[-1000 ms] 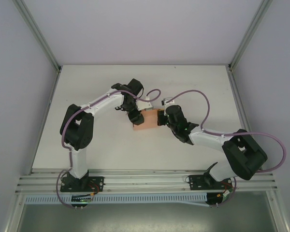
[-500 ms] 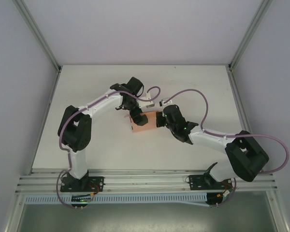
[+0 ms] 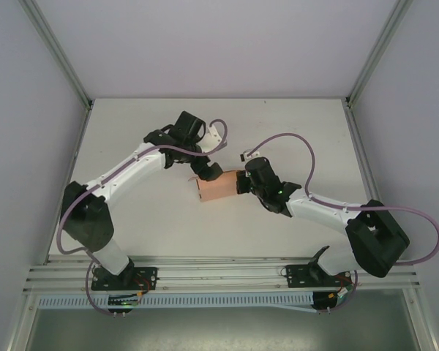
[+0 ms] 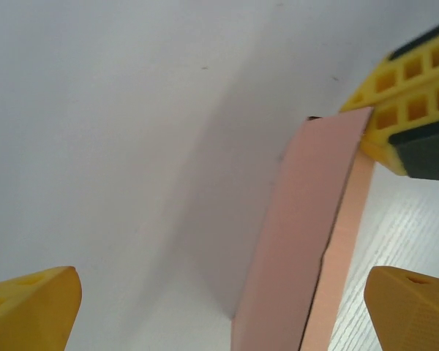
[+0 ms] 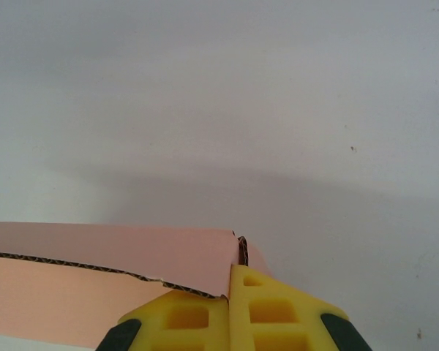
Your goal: Assemble paper box
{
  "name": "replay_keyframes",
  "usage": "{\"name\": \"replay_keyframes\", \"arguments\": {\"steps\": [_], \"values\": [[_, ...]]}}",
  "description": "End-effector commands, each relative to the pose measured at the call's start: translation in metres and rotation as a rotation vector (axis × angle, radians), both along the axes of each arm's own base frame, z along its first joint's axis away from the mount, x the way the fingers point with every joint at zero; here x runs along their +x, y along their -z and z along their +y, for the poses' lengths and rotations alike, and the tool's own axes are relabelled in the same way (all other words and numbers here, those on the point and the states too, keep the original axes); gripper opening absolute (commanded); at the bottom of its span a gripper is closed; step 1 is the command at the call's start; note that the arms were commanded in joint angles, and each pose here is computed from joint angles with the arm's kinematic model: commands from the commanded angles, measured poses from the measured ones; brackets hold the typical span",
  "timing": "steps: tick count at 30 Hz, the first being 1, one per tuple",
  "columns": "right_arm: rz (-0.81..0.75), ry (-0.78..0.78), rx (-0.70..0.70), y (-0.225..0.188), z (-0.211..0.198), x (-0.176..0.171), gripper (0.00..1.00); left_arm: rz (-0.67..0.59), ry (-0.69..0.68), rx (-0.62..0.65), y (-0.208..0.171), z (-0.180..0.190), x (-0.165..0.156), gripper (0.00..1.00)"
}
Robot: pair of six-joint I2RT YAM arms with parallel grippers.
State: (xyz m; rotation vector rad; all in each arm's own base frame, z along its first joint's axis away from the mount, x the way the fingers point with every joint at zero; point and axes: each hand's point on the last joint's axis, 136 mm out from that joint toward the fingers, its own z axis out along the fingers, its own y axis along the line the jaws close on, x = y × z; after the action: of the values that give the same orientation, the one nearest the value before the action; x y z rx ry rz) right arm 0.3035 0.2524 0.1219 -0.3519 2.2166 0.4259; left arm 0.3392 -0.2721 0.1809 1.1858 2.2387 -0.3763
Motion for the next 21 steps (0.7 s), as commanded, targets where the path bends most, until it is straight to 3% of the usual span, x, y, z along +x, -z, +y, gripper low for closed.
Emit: {"name": "replay_keyframes", "arguments": {"steps": [1,4,10,17,21], "values": [[0.265,-0.024,-0.177,0.065,-0.025,-0.047,0.00,0.050,-0.231,0.008,0.007,0.030,0.002,0.98],[0.276,-0.017,-0.180,0.061,-0.024,-0.045,0.00,0.087,-0.298,-0.020,0.011,0.041,-0.015,0.92],[0.330,0.012,-0.201,0.054,-0.022,-0.044,0.00,0.112,-0.352,-0.042,0.024,0.059,-0.040,0.67],[0.356,0.012,-0.211,0.055,-0.016,-0.041,0.00,0.149,-0.364,0.013,0.046,0.059,-0.035,0.40],[0.357,0.013,-0.211,0.054,-0.017,-0.040,0.00,0.135,-0.356,0.015,0.047,0.058,-0.032,0.33]]}}
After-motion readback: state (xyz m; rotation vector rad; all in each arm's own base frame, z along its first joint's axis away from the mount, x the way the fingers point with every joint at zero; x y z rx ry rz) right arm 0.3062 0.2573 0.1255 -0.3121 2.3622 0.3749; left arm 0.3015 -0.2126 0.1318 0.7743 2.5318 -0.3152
